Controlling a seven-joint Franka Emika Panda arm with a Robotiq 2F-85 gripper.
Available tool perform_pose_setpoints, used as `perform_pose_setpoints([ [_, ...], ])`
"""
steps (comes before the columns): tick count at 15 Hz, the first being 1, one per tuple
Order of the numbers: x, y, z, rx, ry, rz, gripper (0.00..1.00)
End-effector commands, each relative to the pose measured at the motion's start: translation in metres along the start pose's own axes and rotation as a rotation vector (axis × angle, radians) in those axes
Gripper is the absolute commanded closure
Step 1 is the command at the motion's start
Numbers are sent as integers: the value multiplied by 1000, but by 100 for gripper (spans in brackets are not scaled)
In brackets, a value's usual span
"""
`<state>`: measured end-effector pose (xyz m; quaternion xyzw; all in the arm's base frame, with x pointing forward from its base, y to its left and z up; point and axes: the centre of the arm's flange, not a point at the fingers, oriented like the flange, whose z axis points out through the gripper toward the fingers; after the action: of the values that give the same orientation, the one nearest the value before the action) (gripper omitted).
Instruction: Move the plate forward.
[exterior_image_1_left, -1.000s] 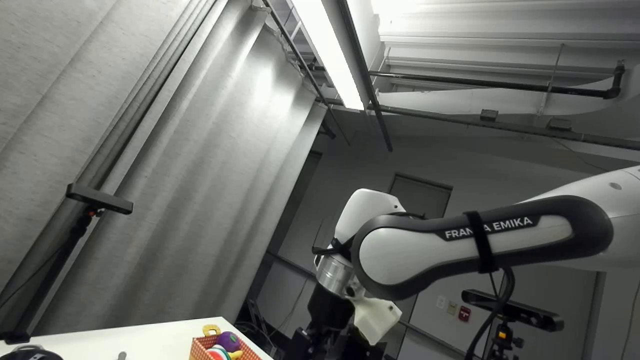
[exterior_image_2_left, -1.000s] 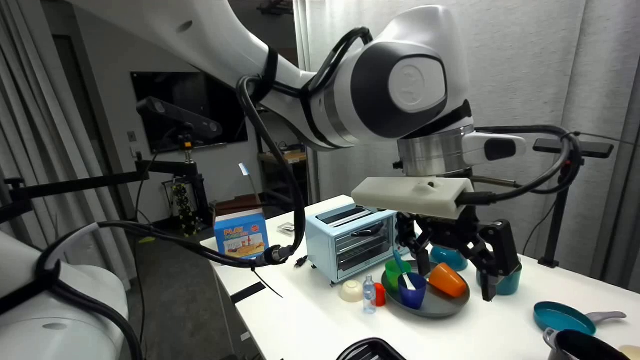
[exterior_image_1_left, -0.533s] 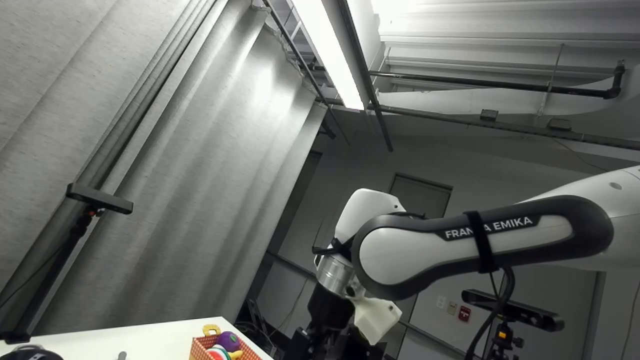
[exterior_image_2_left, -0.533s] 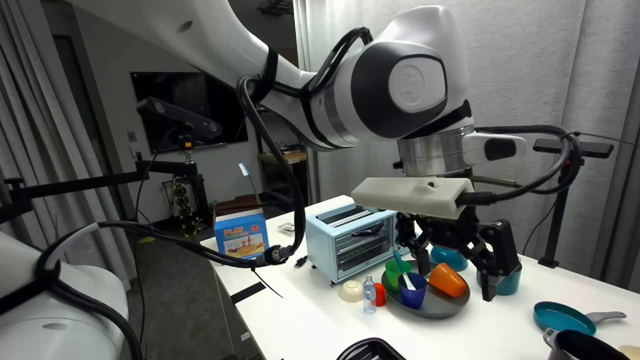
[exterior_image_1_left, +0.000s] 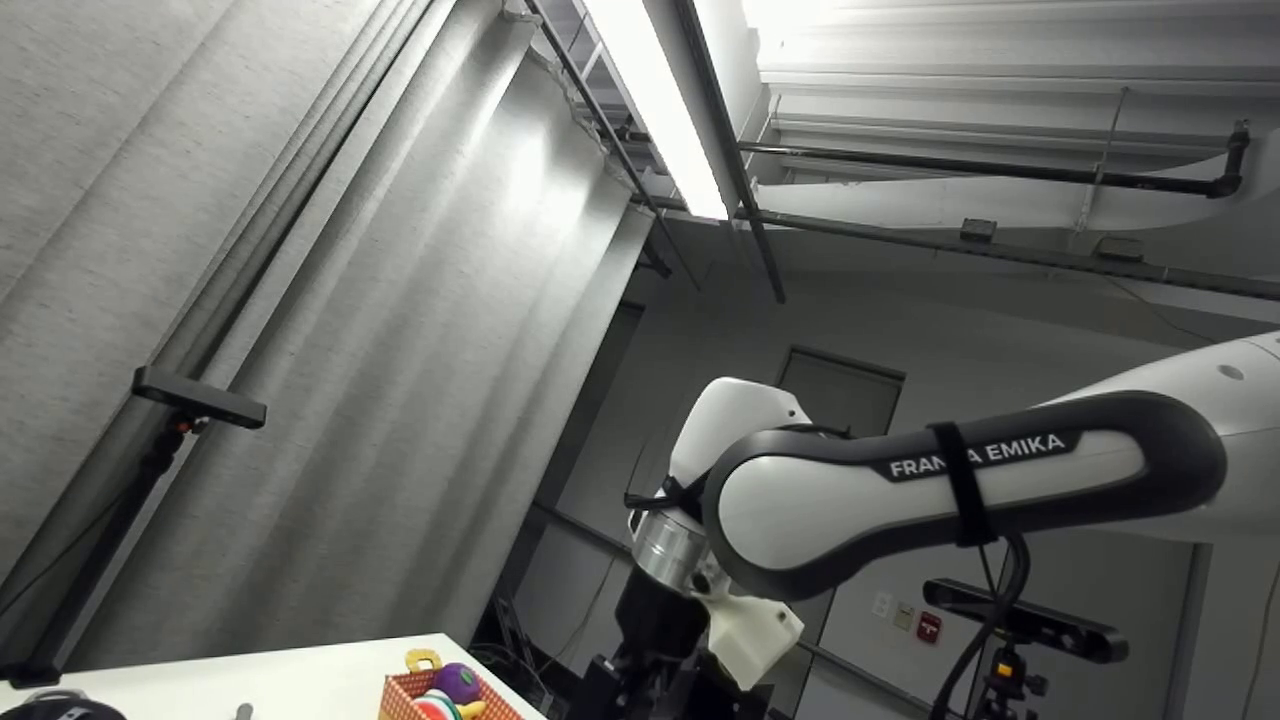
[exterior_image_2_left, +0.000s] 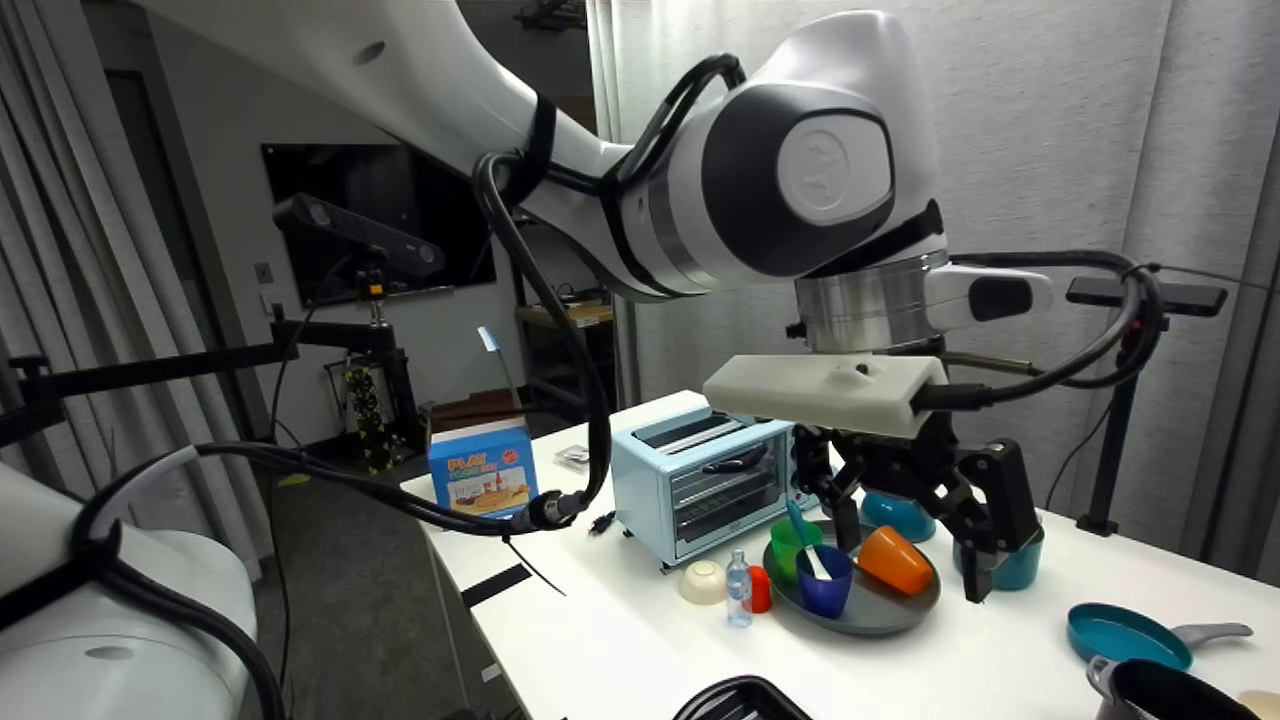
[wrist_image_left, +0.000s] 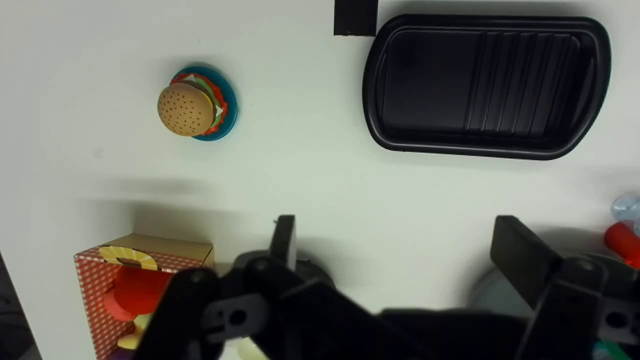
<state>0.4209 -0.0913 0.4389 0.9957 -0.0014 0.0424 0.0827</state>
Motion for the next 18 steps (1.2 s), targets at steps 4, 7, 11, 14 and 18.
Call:
perform_pose_setpoints([
  [4, 0, 0, 0, 0, 0, 0, 0],
  [7, 0, 0, 0, 0, 0, 0, 0],
  [11, 1, 0, 1, 1, -2, 1, 0],
  [14, 8, -4, 8, -19, -19, -8, 0],
  [18, 20, -14, 24, -12, -49, -38, 0],
])
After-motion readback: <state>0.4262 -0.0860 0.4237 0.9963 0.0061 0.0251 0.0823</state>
